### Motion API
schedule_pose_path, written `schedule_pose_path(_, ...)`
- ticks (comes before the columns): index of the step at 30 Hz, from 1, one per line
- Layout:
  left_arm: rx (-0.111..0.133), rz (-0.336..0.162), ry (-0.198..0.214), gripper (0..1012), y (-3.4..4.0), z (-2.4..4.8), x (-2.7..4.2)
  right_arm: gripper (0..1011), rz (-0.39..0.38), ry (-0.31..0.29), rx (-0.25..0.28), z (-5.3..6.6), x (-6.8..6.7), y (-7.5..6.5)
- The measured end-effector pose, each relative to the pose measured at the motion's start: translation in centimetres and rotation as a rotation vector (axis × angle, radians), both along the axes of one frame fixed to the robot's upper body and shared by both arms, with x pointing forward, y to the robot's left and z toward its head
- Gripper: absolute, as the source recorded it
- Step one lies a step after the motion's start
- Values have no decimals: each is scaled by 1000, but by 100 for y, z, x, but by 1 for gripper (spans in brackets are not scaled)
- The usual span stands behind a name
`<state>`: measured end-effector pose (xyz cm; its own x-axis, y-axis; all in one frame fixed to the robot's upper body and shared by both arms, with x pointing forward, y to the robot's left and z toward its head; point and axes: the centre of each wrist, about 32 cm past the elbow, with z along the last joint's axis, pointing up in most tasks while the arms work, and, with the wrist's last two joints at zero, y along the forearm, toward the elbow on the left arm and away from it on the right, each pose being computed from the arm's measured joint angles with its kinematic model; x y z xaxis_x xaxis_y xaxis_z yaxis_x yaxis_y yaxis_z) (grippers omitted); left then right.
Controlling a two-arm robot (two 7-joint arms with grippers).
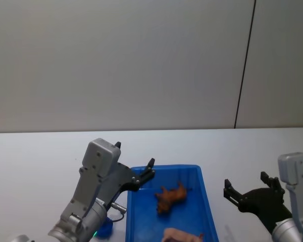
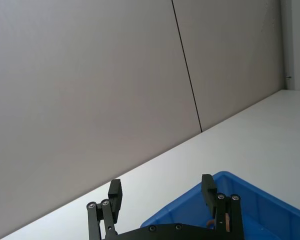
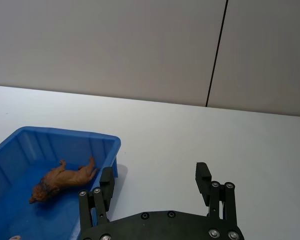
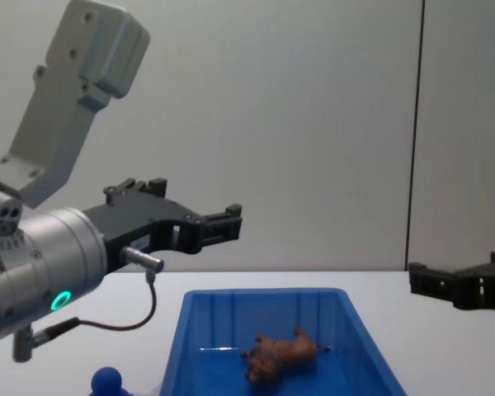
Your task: Pick up the two dolls from the table and place them into the box.
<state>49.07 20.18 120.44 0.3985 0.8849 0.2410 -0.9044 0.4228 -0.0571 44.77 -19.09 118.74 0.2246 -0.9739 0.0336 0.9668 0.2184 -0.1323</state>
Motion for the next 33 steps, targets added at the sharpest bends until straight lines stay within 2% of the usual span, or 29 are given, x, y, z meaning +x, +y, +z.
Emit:
schedule_pose_path(8, 9, 33, 69, 1001, 93, 9, -31, 1001, -14, -2, -3, -1, -22, -22)
schedule_pose_path(17, 20, 78, 185, 1001, 272, -7, -87, 1001, -23, -4, -5, -2, -35, -36)
schedule_pose_path(18, 21, 84, 208, 1001, 304, -14, -96, 1001, -24, -4, -5, -2, -36, -36)
schedule_pose_path(21, 24, 94, 238, 1001, 355, -31, -109, 1001, -25, -4, -5, -3, -39, -39)
schedule_pose_path(24, 24, 106, 285, 1001, 430, -59, -125, 1001, -26, -4, -5, -2, -41, -40)
schedule_pose_path(33, 21, 120, 371, 1001, 557, -166, -132, 1001, -29, -5, -6, -2, -43, -45)
